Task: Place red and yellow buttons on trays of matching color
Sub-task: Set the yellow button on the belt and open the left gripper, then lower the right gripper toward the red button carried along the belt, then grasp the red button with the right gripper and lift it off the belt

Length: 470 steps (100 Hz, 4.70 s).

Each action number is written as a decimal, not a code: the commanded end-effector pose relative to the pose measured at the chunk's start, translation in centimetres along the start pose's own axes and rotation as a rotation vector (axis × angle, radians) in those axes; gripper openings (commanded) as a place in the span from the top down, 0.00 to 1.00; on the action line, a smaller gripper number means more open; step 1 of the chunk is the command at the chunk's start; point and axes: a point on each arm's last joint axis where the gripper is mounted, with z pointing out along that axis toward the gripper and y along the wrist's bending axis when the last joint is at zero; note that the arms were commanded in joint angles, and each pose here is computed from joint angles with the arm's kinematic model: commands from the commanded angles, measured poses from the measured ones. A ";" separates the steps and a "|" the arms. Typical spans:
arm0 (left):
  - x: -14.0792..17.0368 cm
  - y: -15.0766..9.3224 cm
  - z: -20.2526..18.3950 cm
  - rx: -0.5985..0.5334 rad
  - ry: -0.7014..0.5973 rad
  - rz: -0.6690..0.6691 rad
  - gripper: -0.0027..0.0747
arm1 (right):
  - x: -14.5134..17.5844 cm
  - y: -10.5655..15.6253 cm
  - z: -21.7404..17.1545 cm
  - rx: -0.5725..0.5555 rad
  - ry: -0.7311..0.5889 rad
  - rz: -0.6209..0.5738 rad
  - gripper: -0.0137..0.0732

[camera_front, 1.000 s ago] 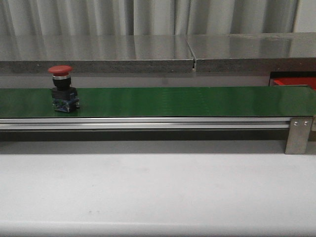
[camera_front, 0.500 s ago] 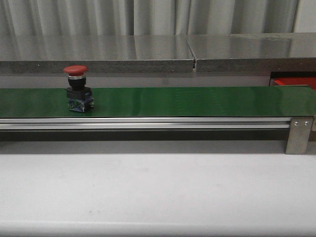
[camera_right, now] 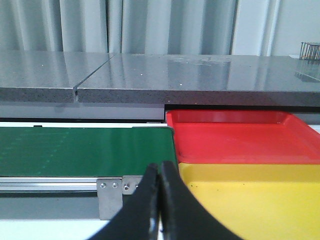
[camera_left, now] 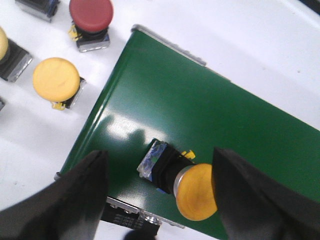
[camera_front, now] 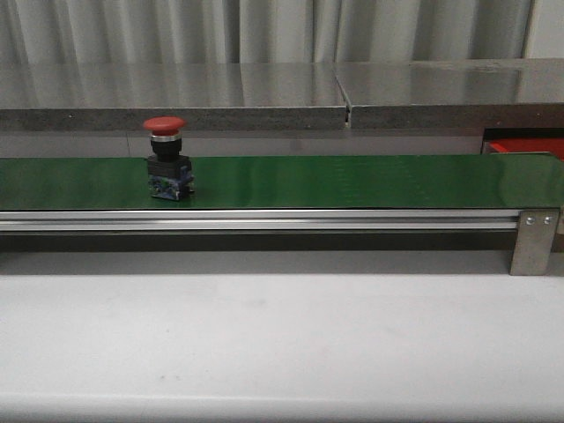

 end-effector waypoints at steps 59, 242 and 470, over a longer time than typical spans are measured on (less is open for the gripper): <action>4.5 -8.7 -9.7 0.162 -0.212 0.430 0.99 | -1.5 0.1 -0.3 -0.011 -0.113 -0.013 0.93; 24.4 -0.2 -18.7 0.263 -0.537 0.491 0.99 | -9.4 0.8 2.1 -0.035 0.083 -0.039 0.93; 24.4 -0.2 -18.7 0.263 -0.537 0.491 0.99 | -7.1 15.1 32.3 -0.455 1.031 -0.256 0.65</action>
